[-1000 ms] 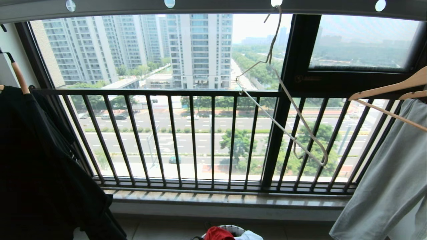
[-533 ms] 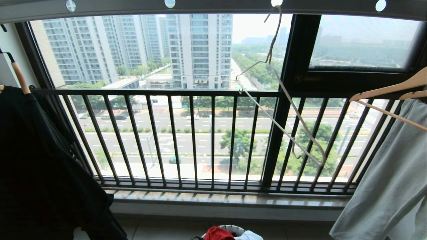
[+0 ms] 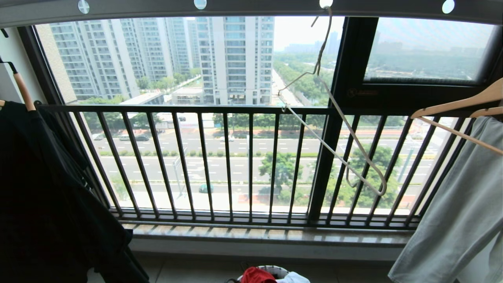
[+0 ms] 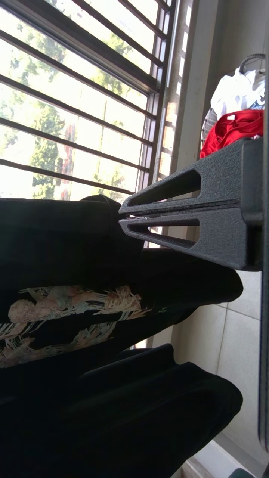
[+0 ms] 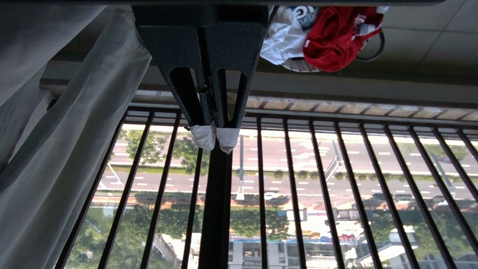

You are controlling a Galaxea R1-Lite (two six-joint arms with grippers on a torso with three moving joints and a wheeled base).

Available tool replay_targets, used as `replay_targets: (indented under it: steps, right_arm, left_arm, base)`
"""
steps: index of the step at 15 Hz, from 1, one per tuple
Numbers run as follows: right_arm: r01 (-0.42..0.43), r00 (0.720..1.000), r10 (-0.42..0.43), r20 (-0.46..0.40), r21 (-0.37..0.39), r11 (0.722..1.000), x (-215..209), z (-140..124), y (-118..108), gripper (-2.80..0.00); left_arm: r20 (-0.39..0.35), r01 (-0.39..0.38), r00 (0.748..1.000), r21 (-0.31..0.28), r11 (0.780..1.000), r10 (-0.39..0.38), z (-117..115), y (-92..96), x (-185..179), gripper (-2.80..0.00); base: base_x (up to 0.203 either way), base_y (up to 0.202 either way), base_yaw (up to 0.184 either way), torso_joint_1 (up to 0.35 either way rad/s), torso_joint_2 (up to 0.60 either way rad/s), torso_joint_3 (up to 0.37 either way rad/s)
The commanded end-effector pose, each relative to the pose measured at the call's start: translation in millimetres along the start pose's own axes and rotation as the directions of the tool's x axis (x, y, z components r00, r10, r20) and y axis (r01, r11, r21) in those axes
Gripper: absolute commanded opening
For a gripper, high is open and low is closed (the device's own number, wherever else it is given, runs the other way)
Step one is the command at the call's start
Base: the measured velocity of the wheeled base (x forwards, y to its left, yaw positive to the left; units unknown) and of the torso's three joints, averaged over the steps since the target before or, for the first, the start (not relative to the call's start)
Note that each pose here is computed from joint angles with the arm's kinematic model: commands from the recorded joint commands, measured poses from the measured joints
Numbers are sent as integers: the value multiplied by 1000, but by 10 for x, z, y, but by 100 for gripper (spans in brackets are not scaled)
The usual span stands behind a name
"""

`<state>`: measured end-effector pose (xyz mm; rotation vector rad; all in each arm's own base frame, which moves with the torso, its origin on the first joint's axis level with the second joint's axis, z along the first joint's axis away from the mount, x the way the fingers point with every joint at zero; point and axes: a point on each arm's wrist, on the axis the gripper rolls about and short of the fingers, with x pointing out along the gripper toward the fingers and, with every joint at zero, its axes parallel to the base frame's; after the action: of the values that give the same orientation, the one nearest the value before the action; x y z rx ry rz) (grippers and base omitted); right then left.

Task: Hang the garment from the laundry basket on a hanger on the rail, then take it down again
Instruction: Pick up the clothes rack on the clothesline

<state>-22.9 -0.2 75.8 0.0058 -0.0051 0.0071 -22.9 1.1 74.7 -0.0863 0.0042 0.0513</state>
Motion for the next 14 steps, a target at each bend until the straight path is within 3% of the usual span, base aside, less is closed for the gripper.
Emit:
replay_targets:
  steps: [1, 8, 14]
  right_arm:
    - [-1, 1000, 1, -2, 0, 1000, 2, -3, 0, -280]
    - [-8, 1000, 8, -1, -32, 999, -1, 5, 2, -280]
    - [-36, 996, 38, 84, -35, 999, -163, 389, 11, -280]
  left_arm:
    - [-1, -1, 1000, -1, 1000, 1, 0, 0, 1, -280]
    - [-1, 1, 1000, -1, 1000, -1, 0, 0, 1, -280]
    - [-1, 0, 1000, -1, 1000, 0, 0, 0, 1, -280]
  base:
    - [0, 0, 0, 0, 0, 0]
    - [0, 0, 0, 0, 0, 0]
    - [0, 0, 0, 0, 0, 0]
